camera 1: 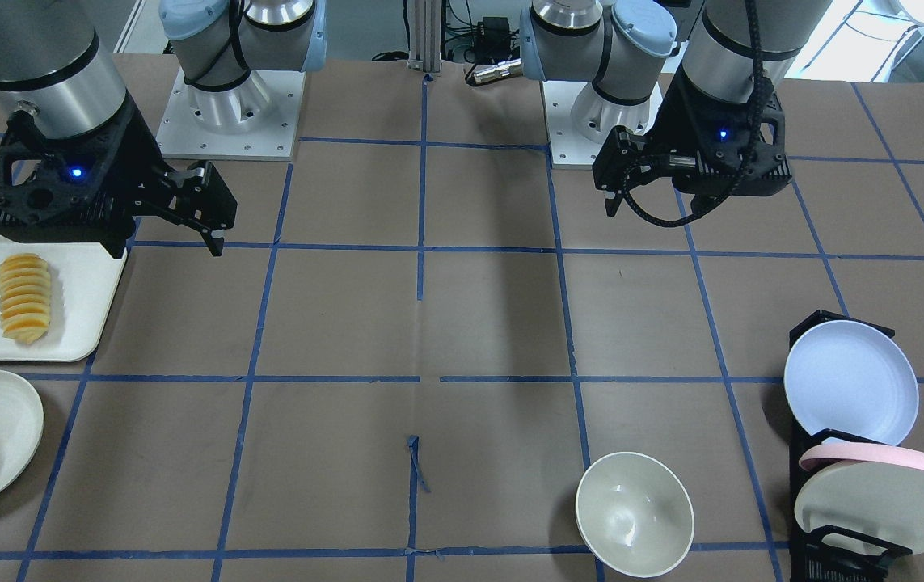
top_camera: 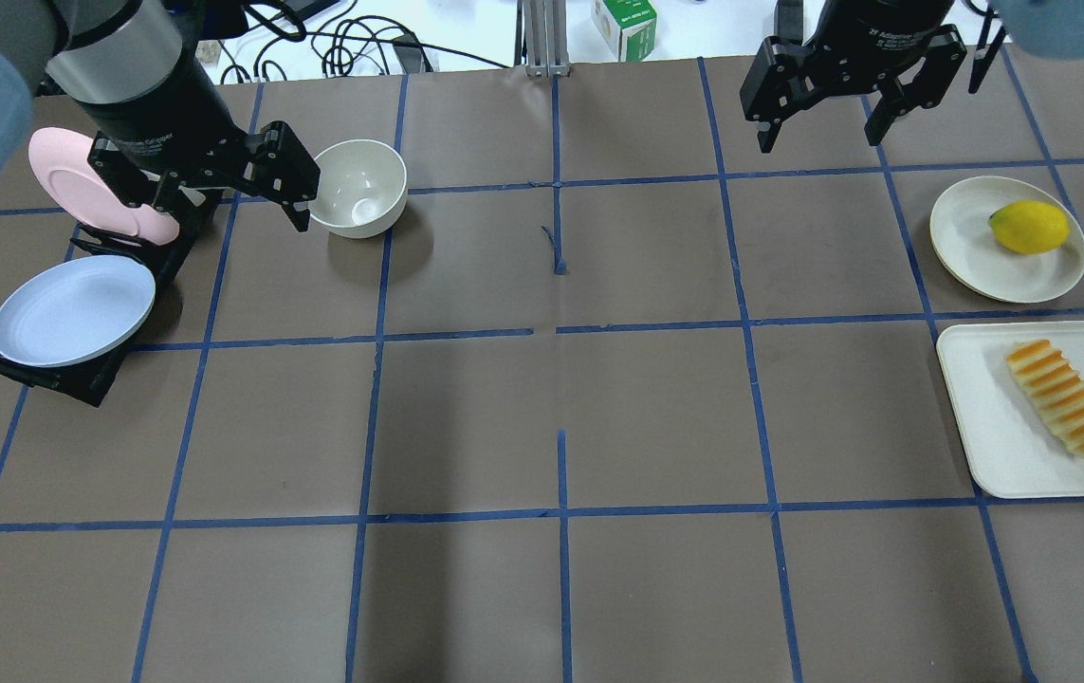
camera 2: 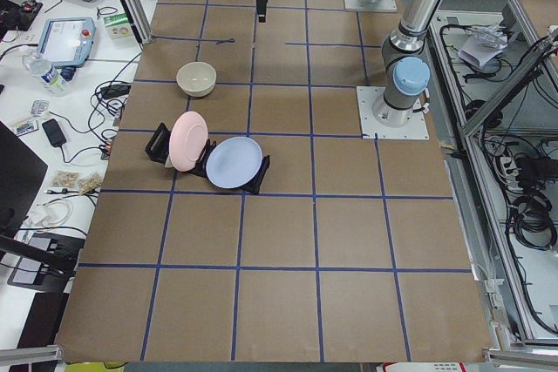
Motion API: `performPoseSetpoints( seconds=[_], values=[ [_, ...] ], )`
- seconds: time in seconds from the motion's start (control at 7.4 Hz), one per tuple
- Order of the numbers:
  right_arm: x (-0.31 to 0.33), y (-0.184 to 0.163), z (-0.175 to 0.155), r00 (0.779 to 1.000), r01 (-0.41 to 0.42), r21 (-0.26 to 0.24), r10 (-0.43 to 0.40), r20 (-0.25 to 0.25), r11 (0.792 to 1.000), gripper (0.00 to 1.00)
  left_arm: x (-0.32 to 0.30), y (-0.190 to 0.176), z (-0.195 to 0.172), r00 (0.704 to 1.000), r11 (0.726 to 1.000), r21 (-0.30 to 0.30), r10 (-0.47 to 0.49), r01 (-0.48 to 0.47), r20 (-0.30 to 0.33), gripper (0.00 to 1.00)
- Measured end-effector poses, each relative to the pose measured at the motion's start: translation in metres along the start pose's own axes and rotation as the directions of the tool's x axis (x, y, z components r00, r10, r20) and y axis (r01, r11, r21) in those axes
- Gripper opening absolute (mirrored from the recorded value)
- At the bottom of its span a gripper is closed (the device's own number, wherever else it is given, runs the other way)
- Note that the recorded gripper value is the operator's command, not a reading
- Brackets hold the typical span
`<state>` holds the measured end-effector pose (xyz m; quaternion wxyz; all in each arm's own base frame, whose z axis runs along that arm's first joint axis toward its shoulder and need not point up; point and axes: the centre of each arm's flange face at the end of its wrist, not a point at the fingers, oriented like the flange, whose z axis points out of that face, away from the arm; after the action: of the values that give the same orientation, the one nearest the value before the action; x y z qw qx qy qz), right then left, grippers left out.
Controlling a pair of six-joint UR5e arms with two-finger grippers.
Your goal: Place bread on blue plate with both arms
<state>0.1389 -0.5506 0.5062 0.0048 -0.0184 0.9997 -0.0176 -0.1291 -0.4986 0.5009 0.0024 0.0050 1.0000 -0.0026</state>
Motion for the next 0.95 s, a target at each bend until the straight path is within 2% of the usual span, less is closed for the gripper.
performPoseSetpoints(
  seconds=[0.68, 0.81, 0.95],
  values=[
    [0.001, -0.001, 0.006, 1.0, 0.009, -0.008, -0.009, 0.004, 1.0, 1.0, -0.008, -0.001, -0.006, 1.0, 1.0, 0.022, -0.009, 0.009, 0.006, 1.0],
    [0.001, -0.001, 0.008, 1.0, 0.007, -0.008, -0.007, 0.004, 1.0, 1.0, -0.036, -0.007, -0.009, 0.998, 0.997, 0.039, -0.065, 0.065, 0.008, 1.0],
    [0.003, -0.002, 0.011, 1.0, 0.003, -0.013, -0.003, 0.003, 1.0, 1.0, -0.089, -0.017, -0.005, 0.985, 0.985, 0.039, -0.17, 0.17, 0.003, 1.0]
  ],
)
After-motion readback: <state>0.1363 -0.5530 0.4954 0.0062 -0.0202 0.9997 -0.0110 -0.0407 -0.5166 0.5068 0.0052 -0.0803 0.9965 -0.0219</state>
